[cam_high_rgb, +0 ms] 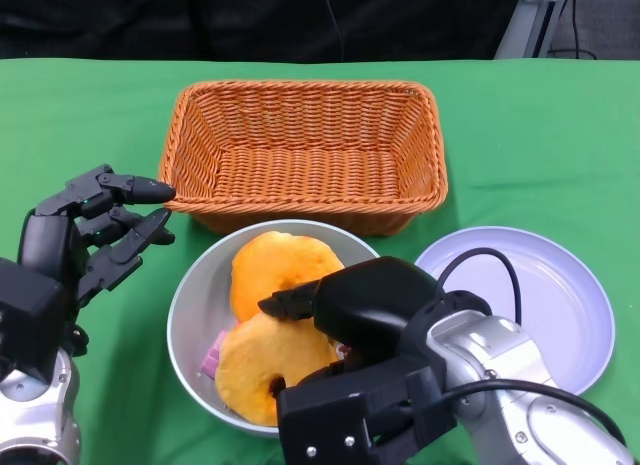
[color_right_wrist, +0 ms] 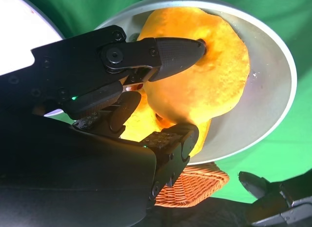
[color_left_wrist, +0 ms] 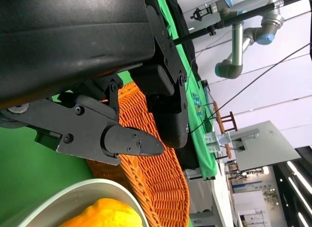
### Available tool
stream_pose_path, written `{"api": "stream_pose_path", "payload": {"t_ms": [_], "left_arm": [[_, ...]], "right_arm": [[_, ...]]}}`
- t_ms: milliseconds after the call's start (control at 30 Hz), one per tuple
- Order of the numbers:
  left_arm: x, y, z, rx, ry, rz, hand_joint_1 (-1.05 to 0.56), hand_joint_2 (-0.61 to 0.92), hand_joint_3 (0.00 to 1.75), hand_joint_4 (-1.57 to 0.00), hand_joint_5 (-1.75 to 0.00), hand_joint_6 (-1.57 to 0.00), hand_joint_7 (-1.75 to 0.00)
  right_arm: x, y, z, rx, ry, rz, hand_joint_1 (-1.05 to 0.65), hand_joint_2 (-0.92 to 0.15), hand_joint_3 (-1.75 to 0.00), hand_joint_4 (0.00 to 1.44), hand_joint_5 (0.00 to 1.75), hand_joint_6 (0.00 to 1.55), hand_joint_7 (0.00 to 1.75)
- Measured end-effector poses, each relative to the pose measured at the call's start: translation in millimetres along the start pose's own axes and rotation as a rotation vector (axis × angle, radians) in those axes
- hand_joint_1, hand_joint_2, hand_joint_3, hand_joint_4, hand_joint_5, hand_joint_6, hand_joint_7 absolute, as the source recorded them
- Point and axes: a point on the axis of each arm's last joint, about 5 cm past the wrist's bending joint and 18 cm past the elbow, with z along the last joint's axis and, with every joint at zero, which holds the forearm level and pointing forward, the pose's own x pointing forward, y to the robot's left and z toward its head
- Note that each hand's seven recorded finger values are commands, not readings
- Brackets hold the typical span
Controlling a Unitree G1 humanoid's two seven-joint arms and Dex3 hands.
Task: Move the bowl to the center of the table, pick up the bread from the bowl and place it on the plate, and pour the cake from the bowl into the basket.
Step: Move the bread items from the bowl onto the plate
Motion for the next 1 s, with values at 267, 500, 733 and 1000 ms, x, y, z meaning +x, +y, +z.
{"api": "stream_pose_path", "payload": {"t_ms": [267, 500, 733, 1000], "left_arm": [[2.0, -0.3, 2.4, 0.007, -0.017, 0.003, -0.25, 0.92, 0.26, -0.84, -1.17, -0.83, -0.87], [2.1, -1.1, 2.6, 0.018, -0.021, 0.004, -0.27, 0.92, 0.25, -0.84, -1.18, -0.82, -0.87], [2.2, -1.6, 3.3, 0.026, -0.034, 0.002, -0.26, 0.92, 0.26, -0.84, -1.20, -0.82, -0.88], [2.3, -2.3, 3.4, 0.041, -0.034, -0.014, -0.26, 0.92, 0.28, -0.84, -1.21, -0.82, -0.88]], "right_arm": [[4.9, 9.2, 5.4, -0.090, 0.007, -0.063, -0.92, -0.92, -0.29, 0.79, 0.04, 0.48, 0.02], [8.3, 17.9, 9.5, -0.173, 0.014, -0.122, -0.88, -0.92, -0.25, 0.78, 0.03, 0.53, 0.03], [11.0, 23.1, 9.4, -0.203, 0.024, -0.144, -0.88, -0.92, -0.23, 0.79, 0.03, 0.58, 0.03], [13.2, 30.4, 12.6, -0.251, 0.025, -0.182, -0.84, -0.92, -0.10, 0.85, 0.05, 0.64, 0.03]]}}
